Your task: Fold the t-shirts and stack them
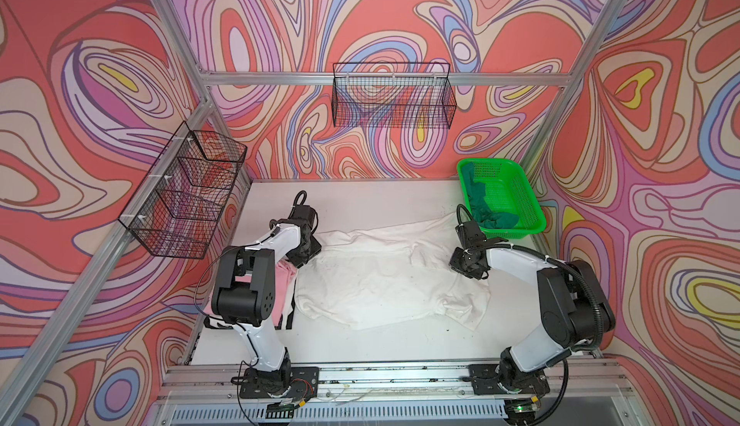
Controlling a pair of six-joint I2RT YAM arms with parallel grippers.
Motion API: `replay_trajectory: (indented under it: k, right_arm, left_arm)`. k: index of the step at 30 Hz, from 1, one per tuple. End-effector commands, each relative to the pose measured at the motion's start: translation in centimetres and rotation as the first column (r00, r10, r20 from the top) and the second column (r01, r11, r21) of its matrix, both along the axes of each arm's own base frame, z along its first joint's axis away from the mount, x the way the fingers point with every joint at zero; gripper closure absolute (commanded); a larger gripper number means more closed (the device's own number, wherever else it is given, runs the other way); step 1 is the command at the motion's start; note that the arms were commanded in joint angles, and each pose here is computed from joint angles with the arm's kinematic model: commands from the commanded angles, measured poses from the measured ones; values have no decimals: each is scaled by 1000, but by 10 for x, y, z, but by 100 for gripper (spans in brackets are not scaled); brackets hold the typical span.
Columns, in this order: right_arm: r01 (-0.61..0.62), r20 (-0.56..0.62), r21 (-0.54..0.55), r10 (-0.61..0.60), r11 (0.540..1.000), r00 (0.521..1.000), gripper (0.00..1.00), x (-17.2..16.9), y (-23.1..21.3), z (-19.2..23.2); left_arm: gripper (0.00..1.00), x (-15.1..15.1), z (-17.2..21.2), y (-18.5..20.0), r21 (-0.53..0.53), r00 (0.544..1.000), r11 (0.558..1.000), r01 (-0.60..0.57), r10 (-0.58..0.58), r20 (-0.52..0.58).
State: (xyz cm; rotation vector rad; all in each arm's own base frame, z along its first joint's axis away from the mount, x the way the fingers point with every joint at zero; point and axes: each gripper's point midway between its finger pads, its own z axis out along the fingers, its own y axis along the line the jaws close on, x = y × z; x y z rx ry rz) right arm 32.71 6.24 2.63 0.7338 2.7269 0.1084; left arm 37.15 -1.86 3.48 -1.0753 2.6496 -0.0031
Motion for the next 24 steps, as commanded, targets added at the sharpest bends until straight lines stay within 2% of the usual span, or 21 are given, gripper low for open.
replay_trajectory:
  k: [1, 7, 13, 19, 24]
  right_arm:
    - [-1, 30, -1, 1, 1000, 1000, 72, 1, 0, 12]
    - [5, 51, 8, -6, 1000, 999, 66, 2, 0, 23]
    - [7, 37, 9, -7, 1000, 999, 68, -2, 1, 20]
    - [4, 21, 23, -4, 1000, 1000, 74, -4, 4, 10]
    - [9, -11, -5, -9, 1000, 1000, 74, -10, 1, -1]
  left_arm:
    - [49, 1, 0, 9, 44, 1000, 999, -18, 18, -15]
    - [50, 3, 2, 11, 60, 1000, 998, -19, 19, -11]
    - [50, 5, 1, 11, 52, 1000, 998, -16, 17, -11]
    - [51, 2, -3, 9, 38, 1000, 999, -21, 22, -12]
    - [51, 0, -4, 8, 37, 1000, 999, -21, 22, -15]
